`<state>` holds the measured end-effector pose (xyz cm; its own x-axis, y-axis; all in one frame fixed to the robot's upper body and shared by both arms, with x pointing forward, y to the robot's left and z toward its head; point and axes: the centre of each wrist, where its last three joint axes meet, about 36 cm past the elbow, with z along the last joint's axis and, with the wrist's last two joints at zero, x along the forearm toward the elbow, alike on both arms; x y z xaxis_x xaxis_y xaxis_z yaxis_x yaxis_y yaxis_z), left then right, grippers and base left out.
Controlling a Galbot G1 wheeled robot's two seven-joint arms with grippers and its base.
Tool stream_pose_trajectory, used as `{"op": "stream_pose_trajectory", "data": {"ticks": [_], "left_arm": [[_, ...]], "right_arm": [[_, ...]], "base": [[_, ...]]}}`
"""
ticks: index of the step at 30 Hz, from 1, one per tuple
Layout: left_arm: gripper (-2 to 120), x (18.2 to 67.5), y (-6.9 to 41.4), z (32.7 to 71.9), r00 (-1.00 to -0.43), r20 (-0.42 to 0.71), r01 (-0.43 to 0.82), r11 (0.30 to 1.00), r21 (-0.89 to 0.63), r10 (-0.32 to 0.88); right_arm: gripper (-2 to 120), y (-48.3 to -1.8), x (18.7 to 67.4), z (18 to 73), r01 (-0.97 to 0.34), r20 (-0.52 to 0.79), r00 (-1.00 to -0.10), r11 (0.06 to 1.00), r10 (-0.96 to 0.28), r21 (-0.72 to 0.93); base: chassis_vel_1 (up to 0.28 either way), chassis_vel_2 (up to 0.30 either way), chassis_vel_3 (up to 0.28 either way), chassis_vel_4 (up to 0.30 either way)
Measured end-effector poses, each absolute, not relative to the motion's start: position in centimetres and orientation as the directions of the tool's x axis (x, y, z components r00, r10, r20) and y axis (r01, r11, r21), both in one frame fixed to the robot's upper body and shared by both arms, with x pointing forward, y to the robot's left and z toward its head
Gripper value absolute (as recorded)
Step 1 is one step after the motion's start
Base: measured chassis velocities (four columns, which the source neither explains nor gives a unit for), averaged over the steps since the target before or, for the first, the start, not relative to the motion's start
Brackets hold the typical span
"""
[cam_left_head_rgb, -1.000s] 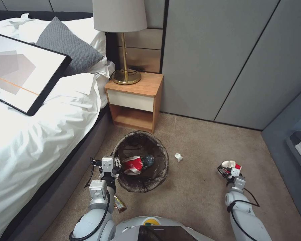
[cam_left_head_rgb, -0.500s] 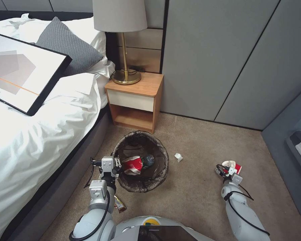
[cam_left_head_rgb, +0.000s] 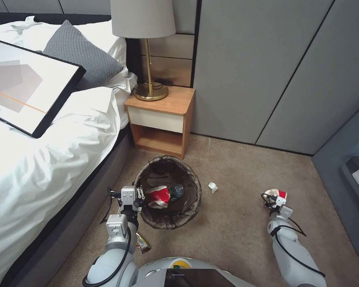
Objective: Pick up the trash bin, then pick up the garbage from the floor and place it into the trash bin.
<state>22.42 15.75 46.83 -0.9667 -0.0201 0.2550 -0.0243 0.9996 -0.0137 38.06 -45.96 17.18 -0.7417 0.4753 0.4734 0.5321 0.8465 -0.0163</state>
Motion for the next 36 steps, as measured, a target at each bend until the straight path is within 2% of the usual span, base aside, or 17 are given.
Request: {"op": "stream_pose_trajectory", "data": {"ticks": [6,10,24,28,31,32,34,35,36], "left_arm": [[2,22.4,15.7,46.8,-0.967,0.255,-0.024,1.000,-0.014,-0.020],[2,22.4,15.7,46.8,-0.967,0.255,-0.024,1.000,-0.014,-0.020],[2,22.4,15.7,46.8,-0.967,0.255,-0.024,1.000,-0.014,-0.020],[2,22.4,15.7,46.8,-0.967,0.255,-0.024,1.000,-0.014,-0.020],[2,22.4,15.7,46.8,-0.967,0.255,-0.024,1.000,-0.014,-0.020],[2,22.4,15.7,46.8,-0.967,0.255,-0.024,1.000,-0.014,-0.020],[2,22.4,15.7,46.8,-0.967,0.255,-0.024,1.000,-0.014,-0.020],[2,22.4,15.7,46.8,-0.967,0.255,-0.024,1.000,-0.014,-0.020],[2,22.4,15.7,46.8,-0.967,0.255,-0.024,1.000,-0.014,-0.020]], "right_arm": [[9,-45.8,38.0,17.5,0.519,0.459,-0.754,0.855,0.470,-0.023],[0,-45.8,38.0,17.6,0.514,0.454,-0.758,0.857,0.469,-0.028],[0,-45.6,37.7,17.9,0.500,0.429,-0.774,0.865,0.466,-0.039],[0,-44.9,37.8,19.6,0.475,0.377,-0.811,0.880,0.447,-0.022],[0,-42.9,38.2,23.7,0.375,0.205,-0.909,0.927,0.363,0.023],[0,-42.9,38.2,23.7,0.375,0.205,-0.909,0.927,0.363,0.023],[0,-40.9,37.4,26.8,0.235,0.071,-0.970,0.970,0.231,0.056],[0,-40.9,37.4,26.8,0.235,0.071,-0.970,0.970,0.231,0.056],[0,-39.6,36.8,28.6,0.122,-0.009,-0.992,0.988,0.124,0.090]], "base": [[0.000,0.000,0.000,0.000],[0.000,0.000,0.000,0.000],[0.000,0.000,0.000,0.000],[0.000,0.000,0.000,0.000],[0.000,0.000,0.000,0.000],[0.000,0.000,0.000,0.000],[0.000,0.000,0.000,0.000],[0.000,0.000,0.000,0.000],[0.000,0.000,0.000,0.000]]}}
